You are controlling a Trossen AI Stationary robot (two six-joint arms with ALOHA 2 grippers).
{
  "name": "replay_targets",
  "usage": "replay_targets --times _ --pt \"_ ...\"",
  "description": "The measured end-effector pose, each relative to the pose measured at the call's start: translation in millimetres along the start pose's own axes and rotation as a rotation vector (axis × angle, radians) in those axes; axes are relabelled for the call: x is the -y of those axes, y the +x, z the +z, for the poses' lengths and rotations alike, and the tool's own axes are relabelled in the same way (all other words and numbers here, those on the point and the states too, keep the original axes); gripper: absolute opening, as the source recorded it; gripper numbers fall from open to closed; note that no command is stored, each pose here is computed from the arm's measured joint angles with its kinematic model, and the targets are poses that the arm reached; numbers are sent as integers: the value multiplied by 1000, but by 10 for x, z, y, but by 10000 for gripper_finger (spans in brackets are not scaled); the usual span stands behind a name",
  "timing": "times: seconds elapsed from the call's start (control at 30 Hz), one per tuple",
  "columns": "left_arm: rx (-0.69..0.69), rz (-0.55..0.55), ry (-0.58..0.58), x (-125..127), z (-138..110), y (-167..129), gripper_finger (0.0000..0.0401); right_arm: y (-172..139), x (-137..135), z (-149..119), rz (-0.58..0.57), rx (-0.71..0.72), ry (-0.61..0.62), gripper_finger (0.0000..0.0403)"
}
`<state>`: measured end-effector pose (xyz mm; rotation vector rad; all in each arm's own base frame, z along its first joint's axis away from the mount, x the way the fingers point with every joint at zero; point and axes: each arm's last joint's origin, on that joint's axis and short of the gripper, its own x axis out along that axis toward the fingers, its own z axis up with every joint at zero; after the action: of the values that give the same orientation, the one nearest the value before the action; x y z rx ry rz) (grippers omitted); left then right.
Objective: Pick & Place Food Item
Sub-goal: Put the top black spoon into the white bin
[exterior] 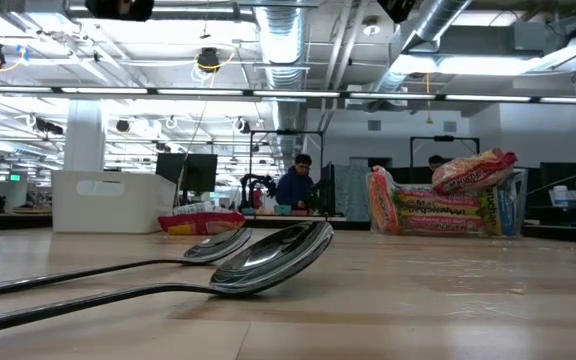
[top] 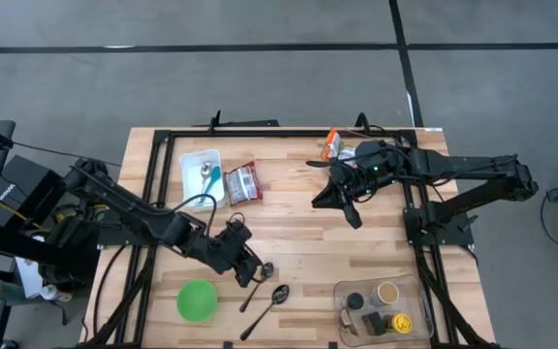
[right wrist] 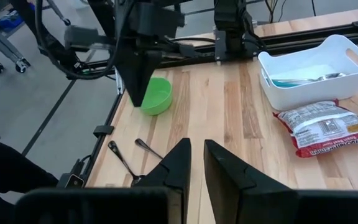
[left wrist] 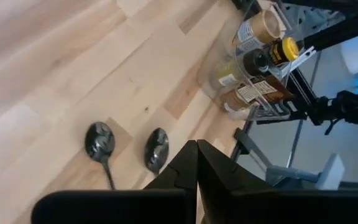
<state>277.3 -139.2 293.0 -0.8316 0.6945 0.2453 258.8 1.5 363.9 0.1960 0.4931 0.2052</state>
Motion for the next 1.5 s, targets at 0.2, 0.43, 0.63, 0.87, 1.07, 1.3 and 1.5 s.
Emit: replay_targets --times 0.2,0.43,0.63,0.87,1.07,1.3,1.5 --pt "-111 54 -15 7 -209 277 0 0 0 1 0 1 -3 40" --pt "-260 229 -23 -186 -425 685 0 -1 -2 10 1 10 -11 40" --pt "-289 350 -31 -316 -536 848 0 -1 -2 12 1 12 -13 40" --pt "-289 400 -71 -371 -589 938 0 -1 -3 15 2 15 -14 40" --pt "-274 364 -124 -291 -588 920 0 -1 -3 15 2 15 -14 40" --pt "-256 275 -151 -22 -443 858 0 -2 1 16 0 16 -26 40" --pt "-230 218 -157 258 -256 708 0 -9 29 20 -10 18 -26 40"
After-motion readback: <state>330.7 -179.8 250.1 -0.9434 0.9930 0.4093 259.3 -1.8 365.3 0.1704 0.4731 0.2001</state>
